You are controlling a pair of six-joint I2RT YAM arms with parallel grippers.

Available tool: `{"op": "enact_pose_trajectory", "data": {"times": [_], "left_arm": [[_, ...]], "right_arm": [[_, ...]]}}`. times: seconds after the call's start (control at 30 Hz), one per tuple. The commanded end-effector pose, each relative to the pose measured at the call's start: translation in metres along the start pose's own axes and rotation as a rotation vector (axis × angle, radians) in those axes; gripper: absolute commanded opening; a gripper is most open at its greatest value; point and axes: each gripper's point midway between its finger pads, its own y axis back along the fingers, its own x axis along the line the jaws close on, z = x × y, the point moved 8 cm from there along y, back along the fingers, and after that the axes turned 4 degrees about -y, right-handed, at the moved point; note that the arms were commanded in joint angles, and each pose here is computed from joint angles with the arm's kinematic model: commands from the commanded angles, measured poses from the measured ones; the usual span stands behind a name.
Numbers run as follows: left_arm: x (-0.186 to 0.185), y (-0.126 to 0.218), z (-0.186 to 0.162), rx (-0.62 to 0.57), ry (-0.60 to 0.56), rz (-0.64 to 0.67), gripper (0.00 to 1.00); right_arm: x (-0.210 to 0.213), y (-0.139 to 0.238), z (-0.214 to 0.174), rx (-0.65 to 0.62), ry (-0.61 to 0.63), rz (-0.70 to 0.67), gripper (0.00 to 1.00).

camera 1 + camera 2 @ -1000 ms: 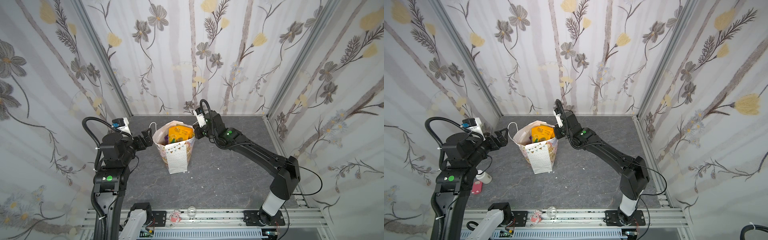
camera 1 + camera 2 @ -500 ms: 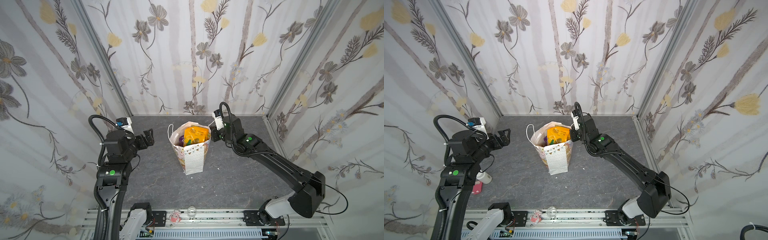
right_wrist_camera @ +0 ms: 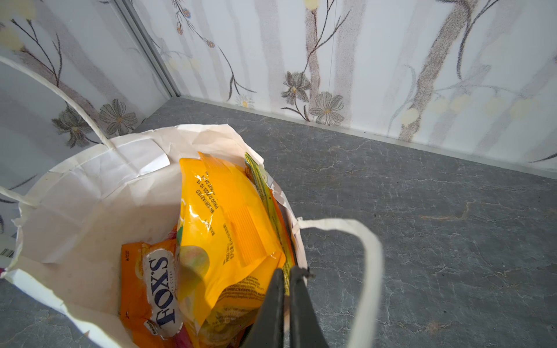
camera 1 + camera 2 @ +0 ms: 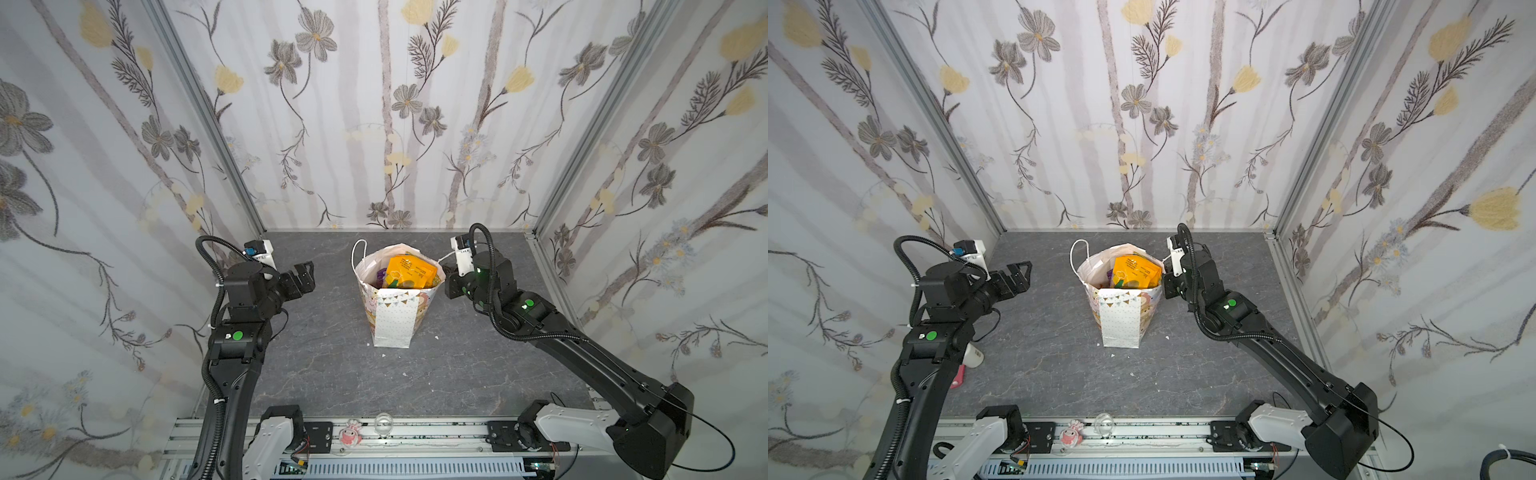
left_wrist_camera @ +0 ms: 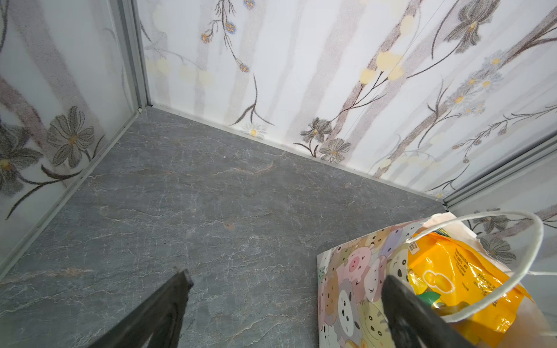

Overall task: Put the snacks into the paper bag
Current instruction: 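Raise both grippers away from the paper bag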

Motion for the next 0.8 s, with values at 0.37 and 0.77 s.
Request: {"op": "enact_pose_trajectory", "data": {"times": [0.37,0.77], "left_arm": [[-0.002,-0.014,0.002,-0.057,0.028,-0.065,1.0],[0.013,-0.021,-0.003,-0.06,0.02,0.056,1.0]], "right_arm": [[0.005,-0.019,0.032,-0.012,0.032,0.014,0.05],[-0.001,0.017,0.032,0.028,0.023,0.009,0.75]]}}
